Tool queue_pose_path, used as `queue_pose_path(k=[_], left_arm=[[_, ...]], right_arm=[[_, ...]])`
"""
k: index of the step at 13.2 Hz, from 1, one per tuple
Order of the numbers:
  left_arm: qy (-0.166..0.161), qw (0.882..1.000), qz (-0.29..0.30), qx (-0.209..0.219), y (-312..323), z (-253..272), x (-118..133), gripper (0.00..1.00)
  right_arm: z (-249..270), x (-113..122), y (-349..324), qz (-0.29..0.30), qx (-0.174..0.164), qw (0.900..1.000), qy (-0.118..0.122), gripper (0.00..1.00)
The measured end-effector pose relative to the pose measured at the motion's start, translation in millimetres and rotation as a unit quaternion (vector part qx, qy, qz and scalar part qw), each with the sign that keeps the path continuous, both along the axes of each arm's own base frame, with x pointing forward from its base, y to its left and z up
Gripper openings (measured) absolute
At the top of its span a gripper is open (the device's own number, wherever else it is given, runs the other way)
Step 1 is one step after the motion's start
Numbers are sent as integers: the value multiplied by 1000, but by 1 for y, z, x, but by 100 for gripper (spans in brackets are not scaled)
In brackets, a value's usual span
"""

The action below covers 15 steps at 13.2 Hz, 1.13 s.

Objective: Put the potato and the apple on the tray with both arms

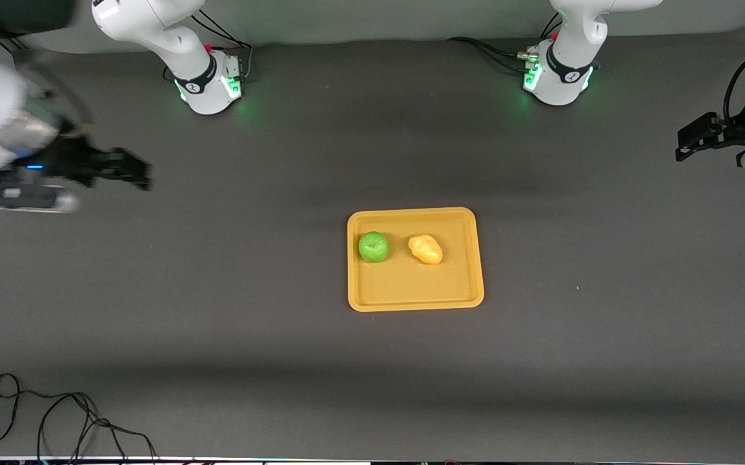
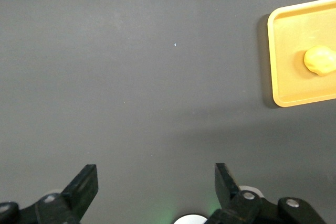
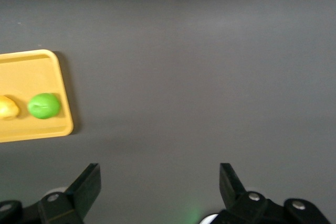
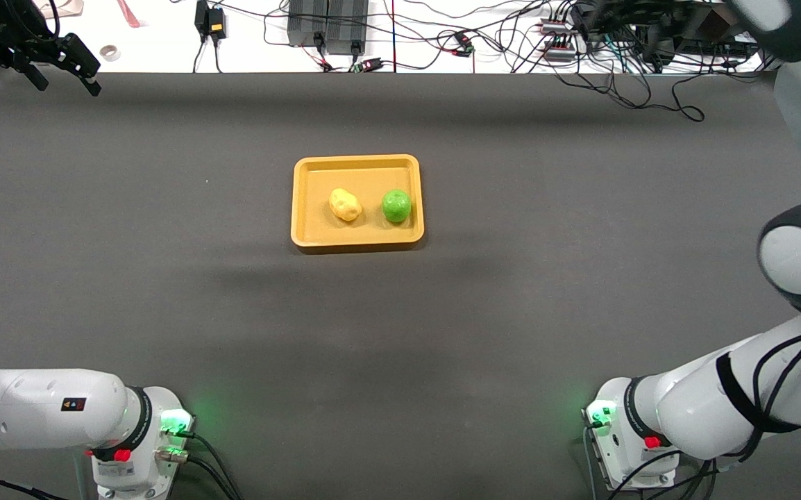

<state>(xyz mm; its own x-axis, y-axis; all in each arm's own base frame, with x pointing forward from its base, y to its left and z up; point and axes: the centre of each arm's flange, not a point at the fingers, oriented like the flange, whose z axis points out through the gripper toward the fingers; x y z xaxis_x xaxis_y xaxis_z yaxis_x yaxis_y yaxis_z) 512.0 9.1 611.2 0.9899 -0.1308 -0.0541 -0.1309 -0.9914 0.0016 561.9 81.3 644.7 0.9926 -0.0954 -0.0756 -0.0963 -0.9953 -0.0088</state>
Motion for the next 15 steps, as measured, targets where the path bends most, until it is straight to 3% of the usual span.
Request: queue_pose_path(k=[7, 15], left_arm=[[0, 1000, -5, 1, -6, 0, 0, 100], [-1, 1000, -9, 1, -10, 1, 0, 100]], right_arm=[[-21, -17, -134, -24, 13, 1000, -13, 100], [-14, -20, -105, 11, -8, 1000, -15, 100]])
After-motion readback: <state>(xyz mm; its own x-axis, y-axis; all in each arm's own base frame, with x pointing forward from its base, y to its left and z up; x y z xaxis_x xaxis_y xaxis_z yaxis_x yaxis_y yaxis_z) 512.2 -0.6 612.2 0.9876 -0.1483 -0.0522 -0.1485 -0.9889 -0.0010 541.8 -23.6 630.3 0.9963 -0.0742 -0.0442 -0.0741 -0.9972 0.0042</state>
